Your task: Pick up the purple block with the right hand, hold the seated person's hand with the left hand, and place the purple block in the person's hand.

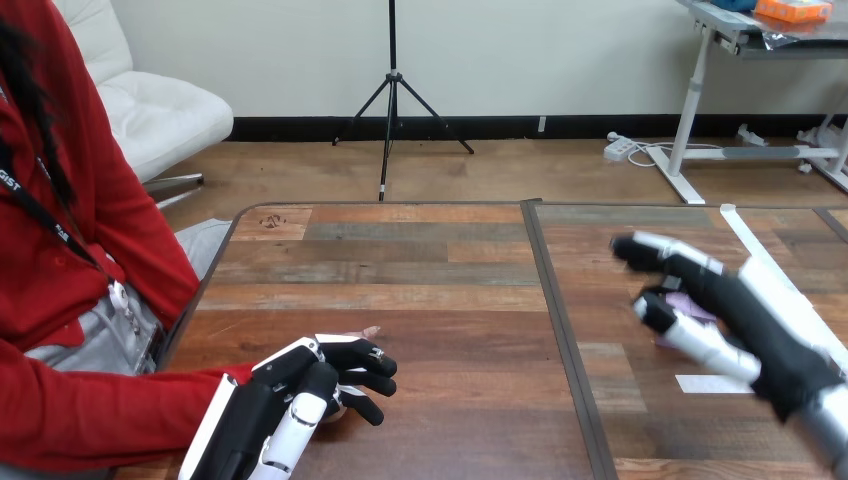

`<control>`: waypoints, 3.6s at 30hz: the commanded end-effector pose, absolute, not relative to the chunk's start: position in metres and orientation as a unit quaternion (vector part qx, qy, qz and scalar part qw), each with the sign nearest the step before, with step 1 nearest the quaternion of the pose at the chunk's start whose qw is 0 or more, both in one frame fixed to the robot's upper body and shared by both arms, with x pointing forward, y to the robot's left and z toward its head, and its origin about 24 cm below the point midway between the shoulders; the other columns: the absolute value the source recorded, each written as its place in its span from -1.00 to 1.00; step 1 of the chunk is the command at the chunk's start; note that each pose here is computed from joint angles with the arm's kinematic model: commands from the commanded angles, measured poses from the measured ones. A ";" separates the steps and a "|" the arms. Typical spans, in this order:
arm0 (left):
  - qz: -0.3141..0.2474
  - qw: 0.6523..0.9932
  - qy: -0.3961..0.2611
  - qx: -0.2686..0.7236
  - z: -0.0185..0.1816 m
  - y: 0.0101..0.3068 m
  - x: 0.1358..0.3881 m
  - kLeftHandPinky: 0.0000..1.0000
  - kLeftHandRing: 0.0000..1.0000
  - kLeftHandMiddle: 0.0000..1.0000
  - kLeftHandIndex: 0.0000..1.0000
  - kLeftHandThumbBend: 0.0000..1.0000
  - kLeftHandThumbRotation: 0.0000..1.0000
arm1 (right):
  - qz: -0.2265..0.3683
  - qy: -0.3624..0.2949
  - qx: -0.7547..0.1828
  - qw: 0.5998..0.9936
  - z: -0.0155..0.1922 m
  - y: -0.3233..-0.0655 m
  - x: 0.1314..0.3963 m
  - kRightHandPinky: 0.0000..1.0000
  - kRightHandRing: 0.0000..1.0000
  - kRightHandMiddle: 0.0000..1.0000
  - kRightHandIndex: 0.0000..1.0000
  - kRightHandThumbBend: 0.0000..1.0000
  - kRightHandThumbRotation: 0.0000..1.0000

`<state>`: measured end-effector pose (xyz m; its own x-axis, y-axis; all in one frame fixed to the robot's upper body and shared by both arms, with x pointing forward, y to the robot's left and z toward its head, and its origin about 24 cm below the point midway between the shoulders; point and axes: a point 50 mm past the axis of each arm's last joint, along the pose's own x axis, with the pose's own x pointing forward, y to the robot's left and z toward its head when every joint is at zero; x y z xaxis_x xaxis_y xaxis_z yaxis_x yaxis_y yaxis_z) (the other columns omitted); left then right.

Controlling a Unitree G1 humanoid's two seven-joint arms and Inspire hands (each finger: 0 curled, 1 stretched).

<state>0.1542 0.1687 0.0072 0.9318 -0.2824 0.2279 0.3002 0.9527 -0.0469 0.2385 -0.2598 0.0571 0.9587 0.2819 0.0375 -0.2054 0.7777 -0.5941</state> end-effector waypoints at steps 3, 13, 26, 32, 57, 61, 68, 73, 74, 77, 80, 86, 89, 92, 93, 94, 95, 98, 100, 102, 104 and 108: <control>-0.154 0.971 -0.176 -0.055 0.025 0.161 0.183 -0.10 0.17 0.24 0.16 -0.15 0.53 | 0.092 -0.128 -0.387 0.909 0.109 -0.268 0.290 0.68 0.80 0.81 0.72 0.67 0.65; -0.154 0.971 -0.176 -0.054 0.024 0.162 0.184 -0.12 0.16 0.23 0.15 -0.14 0.51 | 0.077 -0.094 -0.434 0.893 0.114 -0.275 0.314 0.66 0.80 0.83 0.75 0.77 0.60; -0.155 0.971 -0.176 -0.049 0.024 0.165 0.186 -0.11 0.15 0.23 0.16 -0.17 0.50 | 0.069 -0.054 -0.492 0.866 0.120 -0.277 0.343 0.62 0.82 0.85 0.76 0.80 0.53; -0.155 0.971 -0.176 -0.046 0.024 0.166 0.187 -0.12 0.14 0.22 0.16 -0.16 0.49 | 0.062 -0.023 -0.525 0.848 0.117 -0.276 0.354 0.61 0.83 0.85 0.76 0.81 0.50; -0.155 0.971 -0.178 -0.041 0.025 0.166 0.192 -0.14 0.12 0.19 0.14 -0.13 0.48 | 0.084 0.123 -0.649 0.746 0.092 -0.257 0.381 0.74 0.86 0.87 0.81 0.89 0.35; -0.154 0.971 -0.177 -0.040 0.025 0.166 0.192 -0.13 0.12 0.17 0.12 -0.09 0.47 | 0.087 0.141 -0.653 0.739 0.086 -0.254 0.381 0.74 0.88 0.89 0.83 0.94 0.31; -0.152 0.971 -0.180 -0.036 0.025 0.167 0.191 -0.13 0.11 0.16 0.11 -0.07 0.46 | 0.093 0.162 -0.657 0.731 0.076 -0.249 0.380 0.74 0.88 0.90 0.84 0.97 0.28; -0.151 0.971 -0.183 -0.034 0.026 0.169 0.191 -0.12 0.11 0.16 0.11 -0.06 0.46 | 0.095 0.175 -0.650 0.734 0.071 -0.247 0.379 0.74 0.89 0.91 0.85 1.00 0.26; -0.151 0.971 -0.183 -0.033 0.026 0.169 0.191 -0.12 0.11 0.15 0.11 -0.06 0.46 | 0.095 0.177 -0.648 0.734 0.070 -0.247 0.379 0.75 0.89 0.91 0.85 1.00 0.26; -0.150 0.971 -0.183 -0.029 0.027 0.170 0.190 -0.12 0.11 0.15 0.10 -0.04 0.46 | 0.094 0.185 -0.643 0.737 0.068 -0.247 0.378 0.75 0.90 0.91 0.86 1.00 0.24; -0.150 0.971 -0.184 -0.027 0.027 0.172 0.189 -0.12 0.10 0.14 0.09 -0.02 0.46 | 0.095 0.197 -0.640 0.737 0.066 -0.248 0.377 0.77 0.91 0.92 0.87 1.00 0.21; -0.150 0.971 -0.182 -0.025 0.027 0.174 0.189 -0.12 0.10 0.13 0.08 0.01 0.46 | 0.094 0.216 -0.633 0.737 0.065 -0.251 0.377 0.77 0.93 0.94 0.89 1.00 0.16; -0.148 0.972 -0.181 -0.022 0.027 0.175 0.188 -0.12 0.09 0.12 0.07 0.02 0.47 | 0.090 0.221 -0.625 0.743 0.065 -0.253 0.376 0.74 0.93 0.93 0.88 1.00 0.06; -0.145 0.973 -0.180 -0.022 0.026 0.177 0.187 -0.12 0.09 0.11 0.07 0.04 0.47 | 0.086 0.226 -0.619 0.748 0.064 -0.254 0.375 0.71 0.92 0.92 0.87 1.00 -0.02; -0.144 0.973 -0.179 -0.022 0.026 0.177 0.187 -0.12 0.09 0.11 0.06 0.04 0.47 | 0.084 0.227 -0.616 0.749 0.064 -0.255 0.375 0.70 0.92 0.92 0.87 1.00 -0.05; -0.143 0.973 -0.178 -0.022 0.026 0.178 0.186 -0.12 0.09 0.11 0.06 0.05 0.47 | 0.083 0.228 -0.615 0.750 0.063 -0.255 0.375 0.67 0.91 0.91 0.86 1.00 -0.09; -0.143 0.973 -0.178 -0.022 0.026 0.178 0.186 -0.12 0.09 0.11 0.06 0.05 0.47 | 0.082 0.228 -0.614 0.751 0.063 -0.255 0.374 0.66 0.90 0.90 0.85 1.00 -0.13; -0.143 0.973 -0.177 -0.022 0.026 0.178 0.186 -0.12 0.08 0.10 0.06 0.07 0.47 | 0.080 0.230 -0.615 0.750 0.063 -0.256 0.374 0.59 0.85 0.85 0.82 1.00 -0.29; -0.142 0.974 -0.177 -0.022 0.026 0.179 0.186 -0.13 0.08 0.10 0.06 0.07 0.48 | 0.080 0.231 -0.620 0.746 0.063 -0.257 0.374 0.55 0.83 0.83 0.81 1.00 -0.36; -0.141 0.974 -0.177 -0.022 0.025 0.179 0.185 -0.13 0.08 0.10 0.06 0.08 0.48 | 0.078 0.233 -0.622 0.743 0.062 -0.258 0.373 0.52 0.81 0.81 0.79 0.99 -0.42; -0.141 0.974 -0.177 -0.021 0.025 0.179 0.185 -0.13 0.08 0.10 0.06 0.08 0.48 | 0.077 0.234 -0.623 0.743 0.062 -0.258 0.373 0.48 0.77 0.77 0.76 0.95 -0.49; -0.139 0.974 -0.177 -0.020 0.025 0.179 0.185 -0.14 0.07 0.10 0.05 0.09 0.49 | 0.077 0.228 -0.626 0.742 0.063 -0.260 0.373 0.37 0.65 0.69 0.68 0.84 -0.65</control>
<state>0.1764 0.1802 0.0156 0.9189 -0.2674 0.2902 0.2790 0.9603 0.0013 0.3545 -0.2617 0.0313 0.8335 -0.1772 -0.5233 -0.4827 0.2273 -0.8458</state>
